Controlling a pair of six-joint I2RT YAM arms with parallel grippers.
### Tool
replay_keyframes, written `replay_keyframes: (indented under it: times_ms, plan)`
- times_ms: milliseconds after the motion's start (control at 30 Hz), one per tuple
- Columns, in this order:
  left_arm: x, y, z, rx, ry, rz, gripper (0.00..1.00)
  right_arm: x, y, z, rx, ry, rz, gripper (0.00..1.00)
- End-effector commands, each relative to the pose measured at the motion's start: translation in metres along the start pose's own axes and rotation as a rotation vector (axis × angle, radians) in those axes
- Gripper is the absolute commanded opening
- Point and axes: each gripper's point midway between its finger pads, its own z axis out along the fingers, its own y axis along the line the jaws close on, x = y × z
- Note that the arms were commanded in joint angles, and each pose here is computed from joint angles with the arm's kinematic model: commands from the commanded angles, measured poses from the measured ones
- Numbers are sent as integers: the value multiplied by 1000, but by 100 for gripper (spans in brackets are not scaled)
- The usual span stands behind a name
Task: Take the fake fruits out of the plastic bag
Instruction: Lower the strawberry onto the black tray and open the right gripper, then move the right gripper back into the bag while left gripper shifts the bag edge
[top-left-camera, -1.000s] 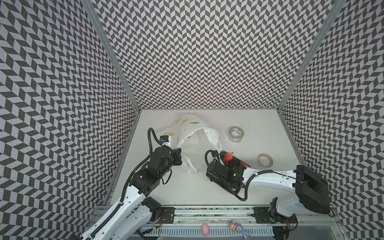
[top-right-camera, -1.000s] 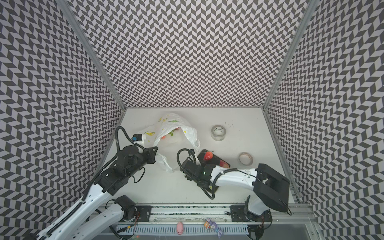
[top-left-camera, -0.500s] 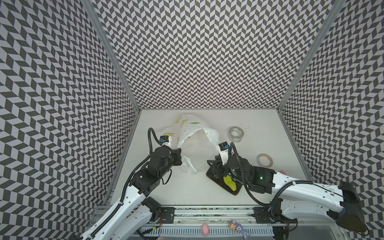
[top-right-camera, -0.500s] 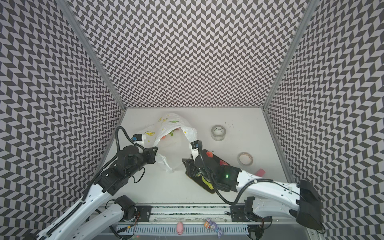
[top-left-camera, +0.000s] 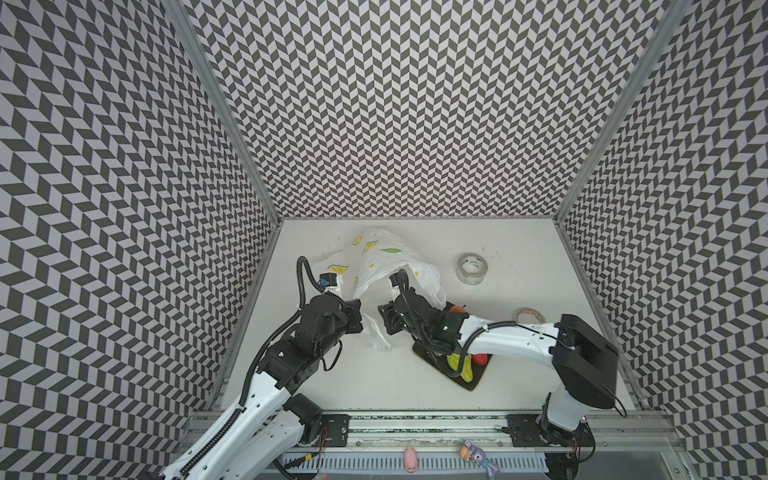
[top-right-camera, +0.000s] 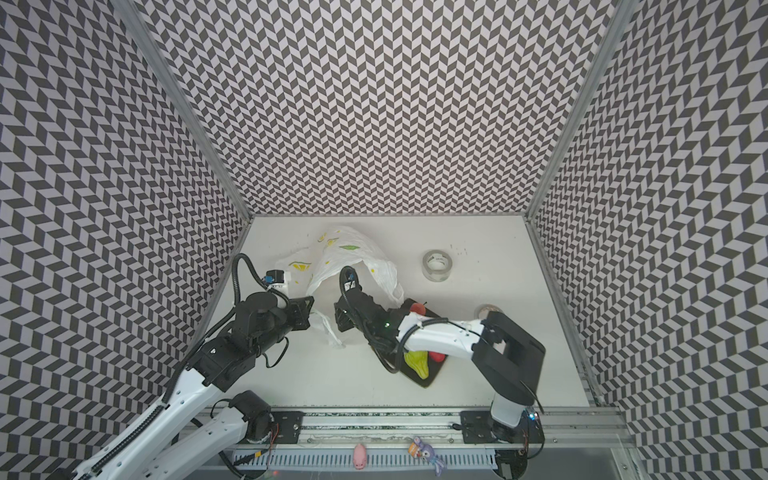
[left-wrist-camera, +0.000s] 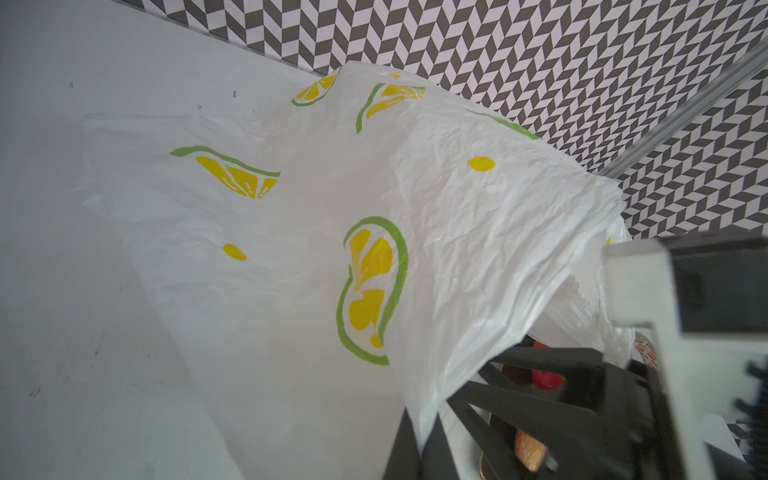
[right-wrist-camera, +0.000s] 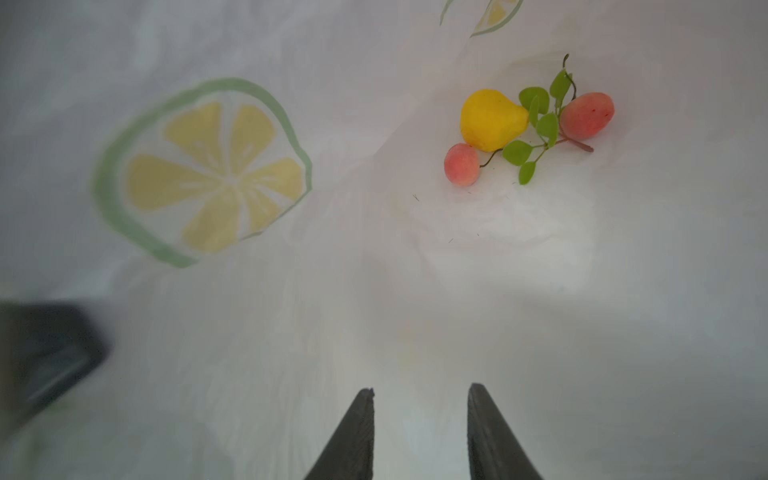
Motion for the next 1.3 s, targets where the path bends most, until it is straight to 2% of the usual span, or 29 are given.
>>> replay_keyframes:
  times_ms: [0,167,433,600,967,1133,1233,1267]
  plan:
    - [-15,-5,-11,4,-38,19,0,-1,6,29,-21,27,-19,38]
    - [-18,-11,-11,25,-30,40,0,10,2,62,-20,74,-1,39]
    - [-24,-26,-10,90,-37,80,0,18,-6,83,-109,130,92,44]
    - [-22,-30,-12,117,-38,109,0,8,-15,85,-138,113,215,50]
    - [-6,-20,-14,102,1,96,0,-8,-31,93,-156,63,632,61]
    - [1,-11,-16,63,25,70,0,-11,-35,103,-157,48,722,65]
    - [3,-5,-17,32,35,52,0,-6,-35,105,-159,57,722,66]
    - [2,-4,-17,25,33,46,3,-3,-35,105,-161,65,710,67]
